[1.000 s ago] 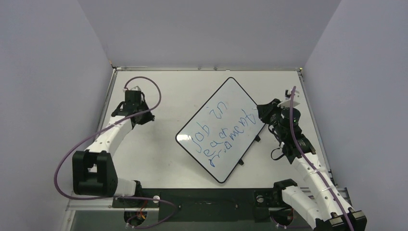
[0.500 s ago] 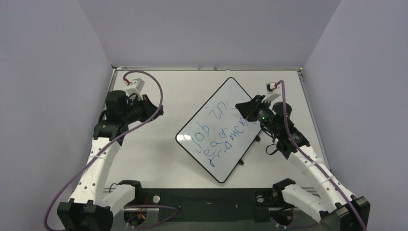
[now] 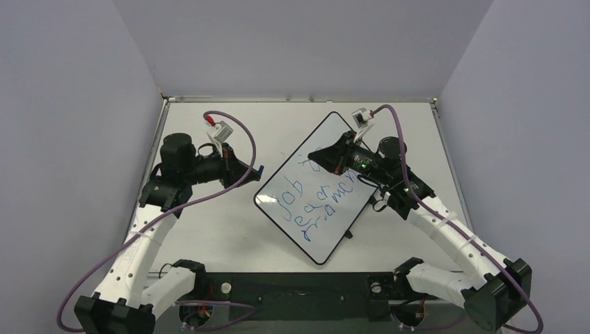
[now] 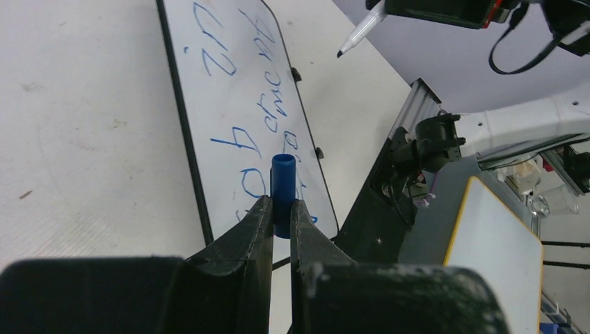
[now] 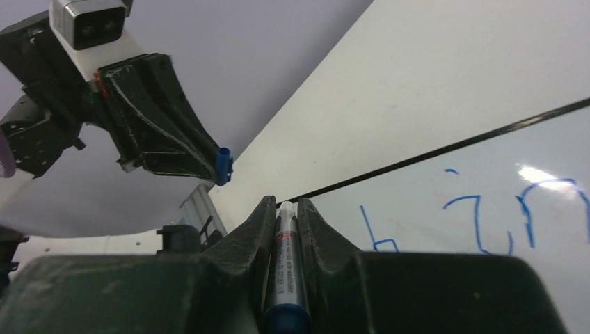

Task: Write a sentence on the whiteboard
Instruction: Insert the pen cap into the whiteboard marker.

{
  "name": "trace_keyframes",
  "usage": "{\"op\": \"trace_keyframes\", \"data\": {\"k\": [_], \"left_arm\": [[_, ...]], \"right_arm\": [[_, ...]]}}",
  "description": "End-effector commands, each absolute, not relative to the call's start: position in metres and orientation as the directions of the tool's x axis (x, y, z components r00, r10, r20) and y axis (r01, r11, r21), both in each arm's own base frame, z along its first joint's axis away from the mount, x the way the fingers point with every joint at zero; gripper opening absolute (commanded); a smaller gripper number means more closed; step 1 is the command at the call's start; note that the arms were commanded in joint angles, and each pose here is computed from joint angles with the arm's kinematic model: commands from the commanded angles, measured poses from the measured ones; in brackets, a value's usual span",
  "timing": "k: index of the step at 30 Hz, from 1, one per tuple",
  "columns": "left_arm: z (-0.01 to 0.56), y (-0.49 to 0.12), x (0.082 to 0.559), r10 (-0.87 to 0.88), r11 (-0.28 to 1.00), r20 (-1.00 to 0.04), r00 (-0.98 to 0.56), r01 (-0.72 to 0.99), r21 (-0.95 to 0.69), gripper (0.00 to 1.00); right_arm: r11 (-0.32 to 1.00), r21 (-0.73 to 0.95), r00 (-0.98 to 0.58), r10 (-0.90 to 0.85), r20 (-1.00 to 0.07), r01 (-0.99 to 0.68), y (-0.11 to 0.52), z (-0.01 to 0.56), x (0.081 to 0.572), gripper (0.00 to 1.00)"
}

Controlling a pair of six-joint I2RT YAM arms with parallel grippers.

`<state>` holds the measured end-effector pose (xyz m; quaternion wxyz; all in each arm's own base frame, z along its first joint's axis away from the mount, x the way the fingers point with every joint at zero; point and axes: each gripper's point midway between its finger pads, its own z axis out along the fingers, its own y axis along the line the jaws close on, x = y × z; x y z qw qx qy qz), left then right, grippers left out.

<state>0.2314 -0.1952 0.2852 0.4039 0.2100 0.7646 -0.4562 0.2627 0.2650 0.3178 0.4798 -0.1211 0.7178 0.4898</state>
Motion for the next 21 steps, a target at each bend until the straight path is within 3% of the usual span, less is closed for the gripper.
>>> {"op": "trace_keyframes", "data": {"k": [1,8,21], "left_arm": [[0.308,-0.206,0.211,-0.025,0.373,-0.874,-0.485,0.807,-0.459,0.00],[0.309,-0.211,0.196,-0.014,0.313,-0.879,-0.476,0.833,-0.456,0.00],[0.303,-0.216,0.183,0.009,0.279,-0.878,-0.478,0.845,-0.457,0.00]], "right_arm": [[0.310,0.557,-0.491,0.267,-0.829,-0.771,0.297,0.358,0.235,0.00],[0.193,0.561,-0.521,0.219,-0.825,-0.805,0.330,0.373,0.215,0.00],[0.117,0.565,-0.548,0.152,-0.823,-0.816,0.353,0.378,0.203,0.00]]}}
